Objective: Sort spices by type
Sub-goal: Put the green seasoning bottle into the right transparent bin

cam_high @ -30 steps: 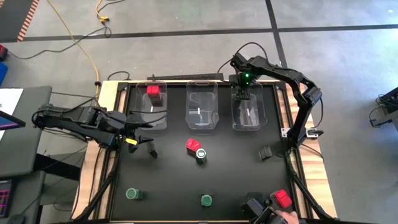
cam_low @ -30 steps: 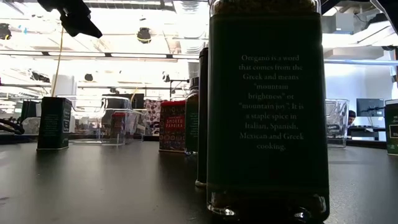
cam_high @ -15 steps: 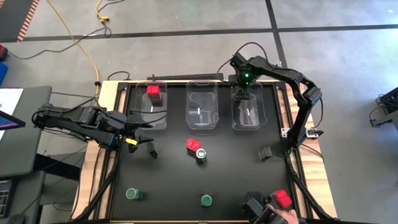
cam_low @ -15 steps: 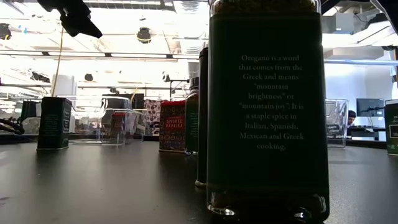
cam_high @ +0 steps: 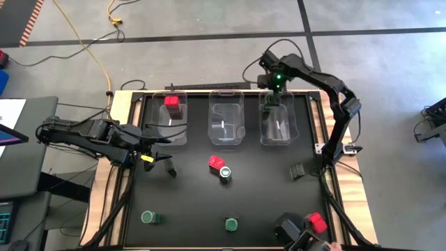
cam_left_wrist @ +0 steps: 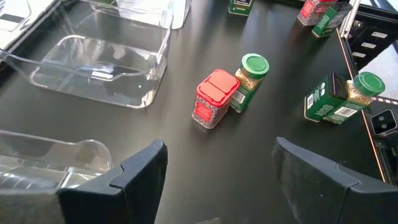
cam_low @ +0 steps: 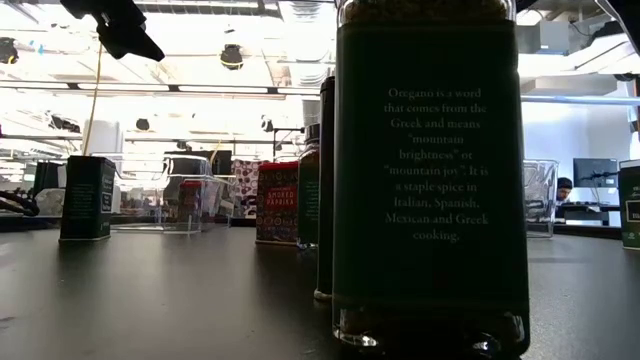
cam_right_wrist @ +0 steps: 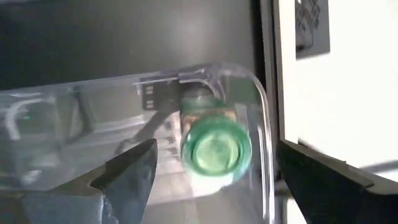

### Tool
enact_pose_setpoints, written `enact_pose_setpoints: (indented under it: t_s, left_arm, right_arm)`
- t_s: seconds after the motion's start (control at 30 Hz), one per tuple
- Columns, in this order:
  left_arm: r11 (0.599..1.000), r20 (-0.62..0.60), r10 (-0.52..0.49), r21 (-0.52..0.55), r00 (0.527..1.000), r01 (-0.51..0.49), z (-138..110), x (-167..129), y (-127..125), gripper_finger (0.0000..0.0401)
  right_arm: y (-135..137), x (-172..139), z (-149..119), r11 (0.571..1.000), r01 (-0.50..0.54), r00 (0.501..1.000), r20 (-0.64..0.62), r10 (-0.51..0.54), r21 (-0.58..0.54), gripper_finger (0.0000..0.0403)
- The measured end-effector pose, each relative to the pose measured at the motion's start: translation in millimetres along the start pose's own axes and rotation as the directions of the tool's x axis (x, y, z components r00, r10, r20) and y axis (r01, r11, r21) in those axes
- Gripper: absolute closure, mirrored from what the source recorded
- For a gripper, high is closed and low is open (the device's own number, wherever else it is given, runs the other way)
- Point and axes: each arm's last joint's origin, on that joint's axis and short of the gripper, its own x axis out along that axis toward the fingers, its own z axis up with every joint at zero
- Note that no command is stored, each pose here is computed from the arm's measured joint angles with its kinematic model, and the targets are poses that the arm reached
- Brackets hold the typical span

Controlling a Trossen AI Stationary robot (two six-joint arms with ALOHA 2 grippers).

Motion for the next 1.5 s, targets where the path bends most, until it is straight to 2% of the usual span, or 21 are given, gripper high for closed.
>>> enact_pose_setpoints:
  t_s: [0.13, 0.23, 0.37, 0.53, 0.63, 0.73, 0.9, 1.03, 1.17, 1.33, 1.5]
  left_arm:
    - [1.000, 0.000, 0.000, 0.000, 1.000, 0.000, 0.0, -0.1, 0.0, 0.0124]
    - [1.000, 0.000, 0.000, 0.000, 1.000, 0.000, 0.0, 0.0, 0.0, 0.0124]
    - [1.000, 0.000, 0.000, 0.000, 1.000, 0.000, 0.0, 0.0, 0.0, 0.0124]
    - [1.000, 0.001, 0.000, -0.001, 1.000, 0.000, 0.0, 0.0, 0.0, 0.0124]
    - [1.000, 0.000, 0.000, -0.002, 1.000, 0.000, 0.0, 0.0, 0.0, 0.0124]
    - [1.000, 0.000, 0.000, -0.002, 1.000, 0.000, 0.0, 0.0, 0.0, 0.0124]
    - [1.000, 0.000, 0.000, -0.003, 1.000, 0.000, 0.0, 0.0, 0.0, 0.0124]
    - [1.000, 0.000, 0.000, -0.002, 1.000, 0.000, 0.0, -0.1, 0.0, 0.0124]
    - [1.000, 0.000, 0.001, 0.015, 1.000, -0.001, 0.0, 0.0, 0.0, 0.0124]
    - [1.000, -0.001, 0.001, -0.001, 1.000, -0.001, -0.2, 0.0, 0.1, 0.0124]
    - [1.000, -0.002, 0.001, -0.003, 1.000, -0.001, -0.2, 0.0, 0.1, 0.0124]
  right_arm:
    - [1.4, -20.5, -4.0, 0.972, -0.027, 0.998, -0.050, 0.040, 0.235, 0.0035]
    - [7.4, -31.1, -12.2, 0.907, -0.028, 0.994, -0.088, 0.071, 0.421, 0.0035]
    - [23.6, -48.7, -26.5, 0.820, -0.011, 0.992, -0.099, 0.082, 0.572, 0.0035]
    - [70.0, -73.7, -42.1, 0.713, -0.013, 0.999, -0.025, 0.043, 0.701, 0.0041]
    - [107.7, -86.5, -55.2, 0.619, -0.040, 0.999, 0.024, 0.033, 0.784, 0.0047]
    - [144.0, -92.8, -69.4, 0.544, -0.041, 0.999, 0.040, 0.013, 0.838, 0.0052]
    - [194.4, -93.0, -91.5, 0.418, -0.075, 0.997, 0.058, 0.053, 0.906, 0.0056]
    - [228.3, -89.8, -103.1, 0.353, -0.074, 0.995, 0.044, 0.094, 0.933, 0.0058]
    - [258.3, -84.2, -110.0, 0.319, -0.034, 0.993, -0.005, 0.118, 0.947, 0.0060]
    - [287.3, -77.0, -113.8, 0.302, 0.100, 0.988, -0.131, 0.083, 0.948, 0.0071]
    - [308.0, -64.6, -111.1, 0.346, 0.224, 0.970, -0.245, 0.016, 0.911, 0.0077]
